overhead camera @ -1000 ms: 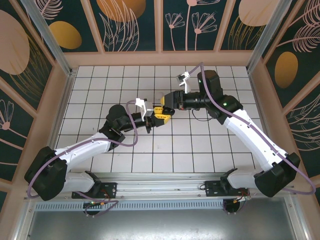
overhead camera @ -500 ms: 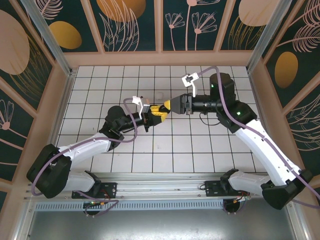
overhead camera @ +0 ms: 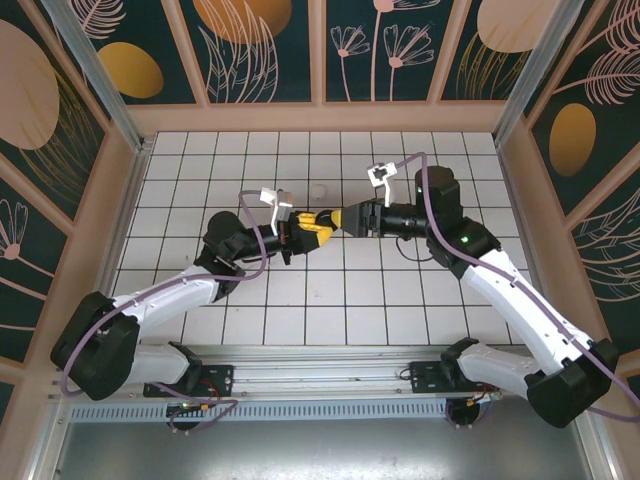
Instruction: Insert the wireless bluetooth earbuds into the charging case
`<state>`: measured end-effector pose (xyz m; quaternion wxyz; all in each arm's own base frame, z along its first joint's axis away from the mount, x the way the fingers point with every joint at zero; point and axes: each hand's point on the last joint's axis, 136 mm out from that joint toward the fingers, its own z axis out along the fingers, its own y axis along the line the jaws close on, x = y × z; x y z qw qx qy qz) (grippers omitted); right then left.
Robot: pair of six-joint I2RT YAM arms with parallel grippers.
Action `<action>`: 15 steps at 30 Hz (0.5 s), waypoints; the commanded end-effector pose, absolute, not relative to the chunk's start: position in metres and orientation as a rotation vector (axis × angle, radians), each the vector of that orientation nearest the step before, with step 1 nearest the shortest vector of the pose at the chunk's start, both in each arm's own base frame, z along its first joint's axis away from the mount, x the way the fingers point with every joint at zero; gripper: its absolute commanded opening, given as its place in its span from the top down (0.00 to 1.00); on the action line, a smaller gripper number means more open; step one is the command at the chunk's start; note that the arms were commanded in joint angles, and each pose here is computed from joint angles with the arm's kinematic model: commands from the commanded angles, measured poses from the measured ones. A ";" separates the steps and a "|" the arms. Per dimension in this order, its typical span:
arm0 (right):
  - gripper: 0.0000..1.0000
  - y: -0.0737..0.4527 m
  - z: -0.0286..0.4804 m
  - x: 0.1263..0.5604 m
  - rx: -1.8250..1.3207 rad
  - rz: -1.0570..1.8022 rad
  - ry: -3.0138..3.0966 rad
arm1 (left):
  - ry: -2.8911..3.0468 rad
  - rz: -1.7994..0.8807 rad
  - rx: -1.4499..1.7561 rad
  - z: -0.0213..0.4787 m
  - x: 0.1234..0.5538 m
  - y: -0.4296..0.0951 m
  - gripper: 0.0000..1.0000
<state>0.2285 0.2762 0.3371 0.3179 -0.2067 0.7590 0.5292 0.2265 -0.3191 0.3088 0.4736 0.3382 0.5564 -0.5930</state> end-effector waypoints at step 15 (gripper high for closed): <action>0.67 0.295 0.340 0.214 -0.670 1.532 1.934 | 1.371 -1.568 0.860 0.328 0.223 -0.326 0.91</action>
